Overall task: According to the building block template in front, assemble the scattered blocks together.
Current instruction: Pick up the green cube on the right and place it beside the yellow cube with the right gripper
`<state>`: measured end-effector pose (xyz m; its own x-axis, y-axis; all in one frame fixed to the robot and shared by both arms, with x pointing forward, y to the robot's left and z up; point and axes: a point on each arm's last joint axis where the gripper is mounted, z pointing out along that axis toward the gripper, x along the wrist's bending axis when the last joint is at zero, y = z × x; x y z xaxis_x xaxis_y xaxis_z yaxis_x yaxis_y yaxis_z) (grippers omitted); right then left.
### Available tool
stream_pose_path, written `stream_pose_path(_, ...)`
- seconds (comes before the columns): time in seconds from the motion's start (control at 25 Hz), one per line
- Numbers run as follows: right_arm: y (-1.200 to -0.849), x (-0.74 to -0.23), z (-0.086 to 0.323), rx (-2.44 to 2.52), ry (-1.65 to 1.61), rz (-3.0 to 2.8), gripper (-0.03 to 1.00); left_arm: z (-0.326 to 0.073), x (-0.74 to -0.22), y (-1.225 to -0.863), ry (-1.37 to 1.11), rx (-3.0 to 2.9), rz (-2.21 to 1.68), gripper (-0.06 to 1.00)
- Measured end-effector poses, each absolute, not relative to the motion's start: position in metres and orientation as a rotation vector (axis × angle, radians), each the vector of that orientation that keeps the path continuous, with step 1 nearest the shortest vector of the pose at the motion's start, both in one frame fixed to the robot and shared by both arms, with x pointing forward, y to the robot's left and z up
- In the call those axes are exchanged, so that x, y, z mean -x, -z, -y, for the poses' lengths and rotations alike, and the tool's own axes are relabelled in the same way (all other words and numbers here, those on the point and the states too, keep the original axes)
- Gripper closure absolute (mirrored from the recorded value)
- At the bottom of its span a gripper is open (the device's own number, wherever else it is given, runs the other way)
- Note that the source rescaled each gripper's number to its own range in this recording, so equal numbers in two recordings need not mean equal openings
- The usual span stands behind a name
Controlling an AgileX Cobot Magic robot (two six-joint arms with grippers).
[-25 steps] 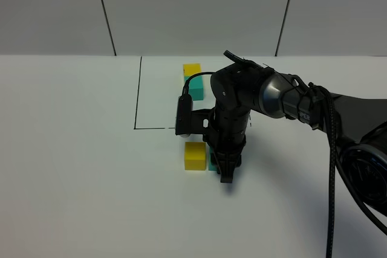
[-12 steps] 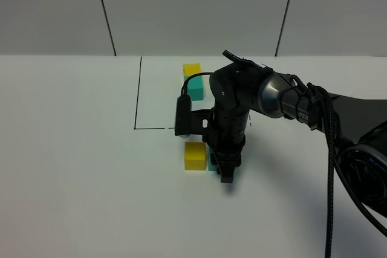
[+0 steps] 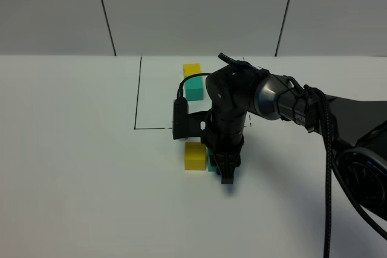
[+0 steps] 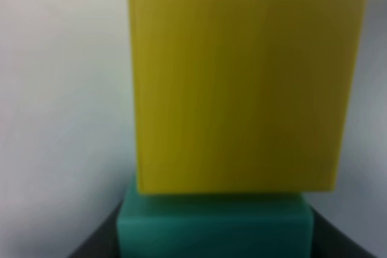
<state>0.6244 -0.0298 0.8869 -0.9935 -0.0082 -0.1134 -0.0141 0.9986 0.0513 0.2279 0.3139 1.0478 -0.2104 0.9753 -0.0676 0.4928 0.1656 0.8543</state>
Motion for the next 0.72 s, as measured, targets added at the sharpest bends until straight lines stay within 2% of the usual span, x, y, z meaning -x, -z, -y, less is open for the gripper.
stream_pose_path(0.72, -0.8869, -0.6245, 0.0297, 0.017, -0.081, -3.026, 0.82, -0.3139, -0.2279, -1.0478, -0.951, -1.395, -1.797, 0.34)
